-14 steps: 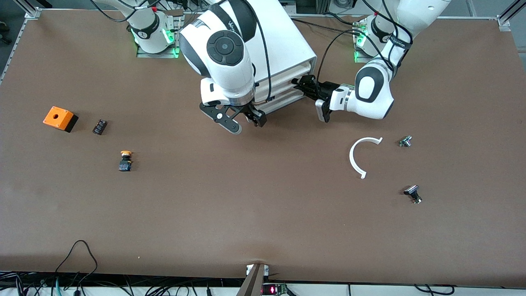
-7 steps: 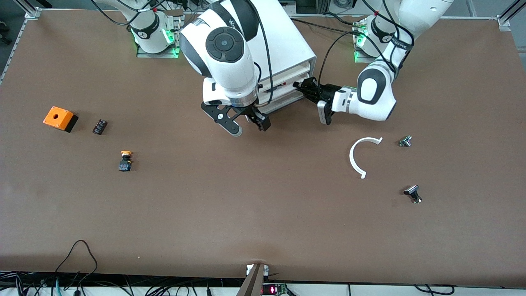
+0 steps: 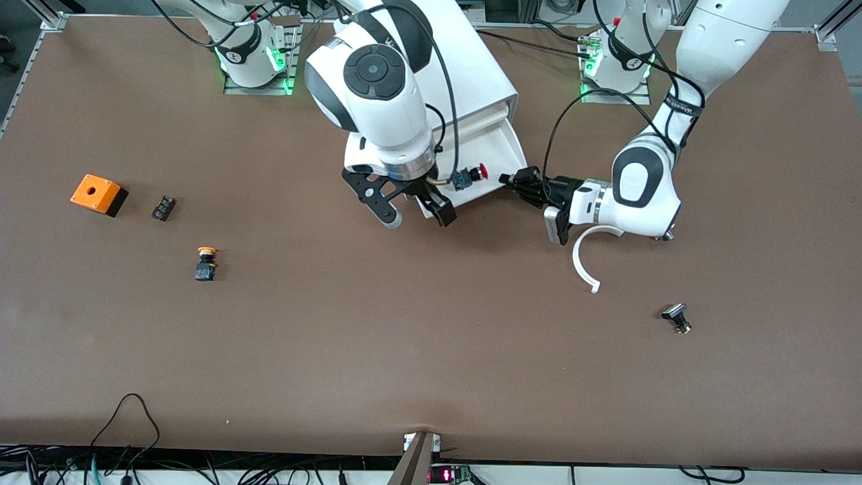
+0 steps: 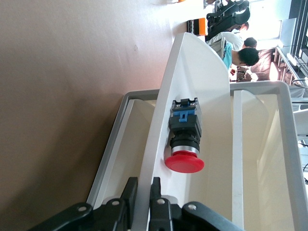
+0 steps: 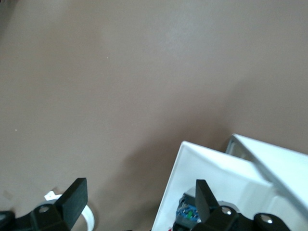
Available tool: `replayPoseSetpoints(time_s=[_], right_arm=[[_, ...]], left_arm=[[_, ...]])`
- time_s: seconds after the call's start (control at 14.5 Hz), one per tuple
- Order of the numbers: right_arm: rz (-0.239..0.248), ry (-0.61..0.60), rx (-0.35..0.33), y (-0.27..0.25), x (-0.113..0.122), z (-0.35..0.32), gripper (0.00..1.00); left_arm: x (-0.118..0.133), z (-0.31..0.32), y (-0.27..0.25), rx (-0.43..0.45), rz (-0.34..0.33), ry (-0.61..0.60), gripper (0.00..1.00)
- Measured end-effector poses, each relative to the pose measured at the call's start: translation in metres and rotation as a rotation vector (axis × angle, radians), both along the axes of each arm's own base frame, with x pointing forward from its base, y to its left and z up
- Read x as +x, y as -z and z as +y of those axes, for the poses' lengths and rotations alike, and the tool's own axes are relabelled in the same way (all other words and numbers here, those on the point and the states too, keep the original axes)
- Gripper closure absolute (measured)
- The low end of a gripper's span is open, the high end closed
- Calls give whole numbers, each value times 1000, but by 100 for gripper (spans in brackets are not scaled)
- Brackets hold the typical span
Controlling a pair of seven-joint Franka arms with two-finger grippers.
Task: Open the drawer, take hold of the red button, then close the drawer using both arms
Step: 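Pull the drawer out of the cabinet with the left gripper, then grasp the red button with the right gripper while the left gripper withdraws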
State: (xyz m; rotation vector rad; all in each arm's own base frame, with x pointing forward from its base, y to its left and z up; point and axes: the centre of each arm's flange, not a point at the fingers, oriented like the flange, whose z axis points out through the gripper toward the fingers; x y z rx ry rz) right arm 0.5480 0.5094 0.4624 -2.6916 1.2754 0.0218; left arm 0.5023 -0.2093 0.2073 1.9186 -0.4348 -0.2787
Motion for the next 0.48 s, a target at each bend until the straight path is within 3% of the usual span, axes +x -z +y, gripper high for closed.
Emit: replayPoseSetpoints(time_s=[0.07, 0.21, 0.35, 0.48], right_arm=[[2, 20, 7, 6, -3, 7, 0], [10, 61, 18, 18, -9, 21, 0], [34, 105, 18, 33, -18, 33, 0], [95, 147, 33, 50, -24, 42, 0]], left_arm=[[2, -1, 0, 3, 11, -3, 85], [7, 1, 1, 32, 35, -33, 74], [16, 5, -4, 67, 38, -41, 53], [28, 13, -13, 115, 46, -48, 36]])
